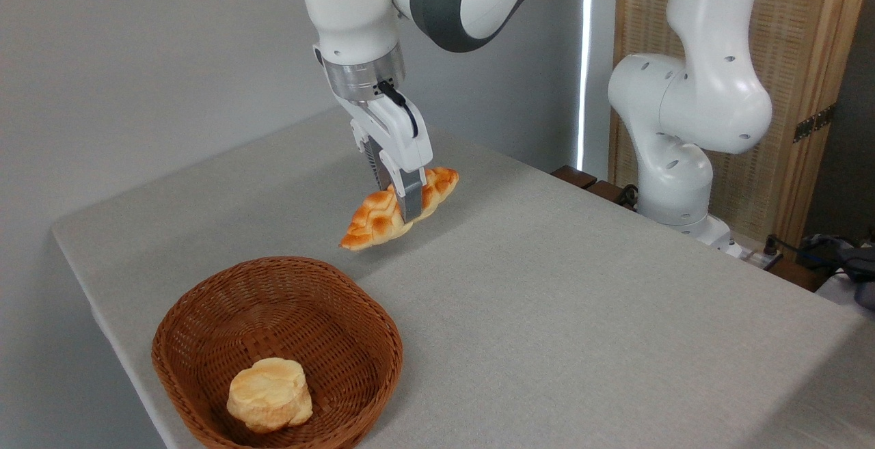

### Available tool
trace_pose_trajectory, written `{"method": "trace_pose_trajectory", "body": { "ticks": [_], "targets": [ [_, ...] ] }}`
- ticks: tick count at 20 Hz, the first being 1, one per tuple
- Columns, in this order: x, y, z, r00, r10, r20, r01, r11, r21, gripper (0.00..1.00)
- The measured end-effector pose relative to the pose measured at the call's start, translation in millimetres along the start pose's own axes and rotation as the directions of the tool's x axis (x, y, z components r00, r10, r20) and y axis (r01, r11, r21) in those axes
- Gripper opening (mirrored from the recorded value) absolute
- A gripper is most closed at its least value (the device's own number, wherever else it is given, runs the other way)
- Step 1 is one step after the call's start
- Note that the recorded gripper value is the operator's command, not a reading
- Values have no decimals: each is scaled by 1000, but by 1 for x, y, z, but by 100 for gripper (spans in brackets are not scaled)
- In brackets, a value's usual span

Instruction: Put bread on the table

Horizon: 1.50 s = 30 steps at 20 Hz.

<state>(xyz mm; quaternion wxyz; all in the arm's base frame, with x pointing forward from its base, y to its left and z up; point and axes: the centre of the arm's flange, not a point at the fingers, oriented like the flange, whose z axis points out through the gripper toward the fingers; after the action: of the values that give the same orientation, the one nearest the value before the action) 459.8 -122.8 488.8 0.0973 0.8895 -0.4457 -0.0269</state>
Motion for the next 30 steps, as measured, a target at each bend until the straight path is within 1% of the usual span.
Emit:
{"method": "trace_pose_trajectory", "body": {
  "ticks": [12, 13, 14, 15, 16, 17, 20, 23, 25, 27, 28, 30],
  "targets": [
    [0, -2, -1, 1000, -3, -3, 3, 1000, 1, 100],
    [0, -3, -7, 1000, -9, -8, 9, 1000, 15, 100],
    [2, -7, -22, 999, -32, -13, 32, 998, 55, 100],
    [4, -10, -43, 998, -61, -23, 63, 992, 108, 100],
    [7, -12, -58, 996, -82, -32, 85, 987, 133, 100],
    [12, -15, -76, 994, -107, -38, 111, 983, 144, 100],
    [23, -30, -104, 989, -137, -54, 143, 979, 142, 100],
    [19, -56, -137, 982, -177, -70, 185, 973, 136, 100],
    [15, -71, -159, 975, -196, -106, 210, 965, 154, 100],
    [17, -76, -169, 972, -198, -123, 217, 962, 163, 100],
    [17, -79, -170, 966, -225, -129, 244, 956, 162, 100],
    [17, -81, -169, 962, -239, -129, 258, 953, 158, 100]
  ]
}}
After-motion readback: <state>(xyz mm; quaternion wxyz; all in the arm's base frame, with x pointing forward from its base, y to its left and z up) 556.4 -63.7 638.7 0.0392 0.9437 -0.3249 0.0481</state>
